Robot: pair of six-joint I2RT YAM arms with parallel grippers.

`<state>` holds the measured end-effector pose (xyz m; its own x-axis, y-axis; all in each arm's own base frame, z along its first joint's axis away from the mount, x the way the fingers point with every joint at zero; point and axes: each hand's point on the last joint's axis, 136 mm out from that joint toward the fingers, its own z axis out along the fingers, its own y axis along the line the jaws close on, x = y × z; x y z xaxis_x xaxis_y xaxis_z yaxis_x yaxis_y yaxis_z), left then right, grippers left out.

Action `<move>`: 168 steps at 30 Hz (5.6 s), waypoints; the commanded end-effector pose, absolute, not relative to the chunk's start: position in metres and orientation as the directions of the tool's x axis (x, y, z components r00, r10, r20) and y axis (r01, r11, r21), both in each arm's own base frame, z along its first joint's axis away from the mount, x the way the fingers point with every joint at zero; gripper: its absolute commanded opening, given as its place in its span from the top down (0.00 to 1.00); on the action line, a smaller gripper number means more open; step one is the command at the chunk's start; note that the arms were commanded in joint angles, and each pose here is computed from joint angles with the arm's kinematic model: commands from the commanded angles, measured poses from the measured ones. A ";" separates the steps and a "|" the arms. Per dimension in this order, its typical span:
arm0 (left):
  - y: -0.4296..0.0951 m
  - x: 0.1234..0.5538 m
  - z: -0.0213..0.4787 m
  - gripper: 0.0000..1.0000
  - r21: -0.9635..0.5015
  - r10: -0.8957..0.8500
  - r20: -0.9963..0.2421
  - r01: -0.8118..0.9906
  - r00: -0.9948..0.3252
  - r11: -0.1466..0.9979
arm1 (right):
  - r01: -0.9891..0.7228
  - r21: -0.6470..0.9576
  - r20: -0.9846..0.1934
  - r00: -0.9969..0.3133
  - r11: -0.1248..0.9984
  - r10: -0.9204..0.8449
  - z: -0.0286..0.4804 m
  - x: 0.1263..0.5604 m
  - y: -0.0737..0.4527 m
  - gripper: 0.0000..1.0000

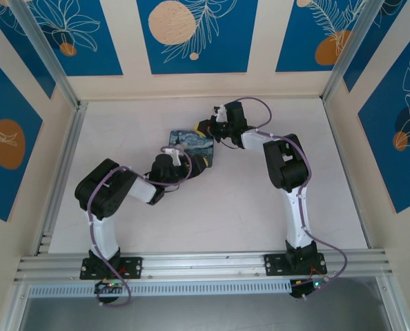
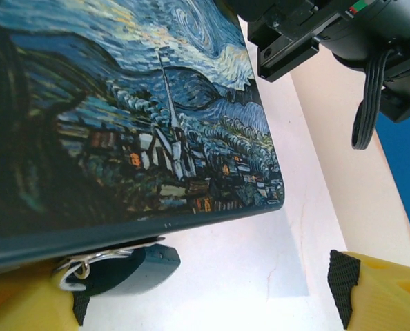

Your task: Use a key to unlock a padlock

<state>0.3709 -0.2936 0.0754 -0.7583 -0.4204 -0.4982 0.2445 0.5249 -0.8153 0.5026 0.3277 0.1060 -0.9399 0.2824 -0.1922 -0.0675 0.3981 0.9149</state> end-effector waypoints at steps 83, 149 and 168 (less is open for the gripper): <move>-0.301 0.354 0.048 1.00 -0.749 -0.354 -0.262 -0.042 -0.898 0.661 | 0.045 0.950 -0.113 -0.871 0.308 0.477 0.145 0.471 0.230 1.00; -0.351 0.366 0.164 1.00 -0.998 -0.381 -0.025 0.000 -0.924 0.066 | 0.131 0.986 0.054 -0.840 0.104 0.540 0.130 0.317 0.219 1.00; -0.351 0.367 0.167 1.00 -0.997 -0.386 -0.030 0.003 -0.922 0.071 | 0.136 0.986 0.059 -0.829 0.098 0.556 0.134 0.330 0.222 1.00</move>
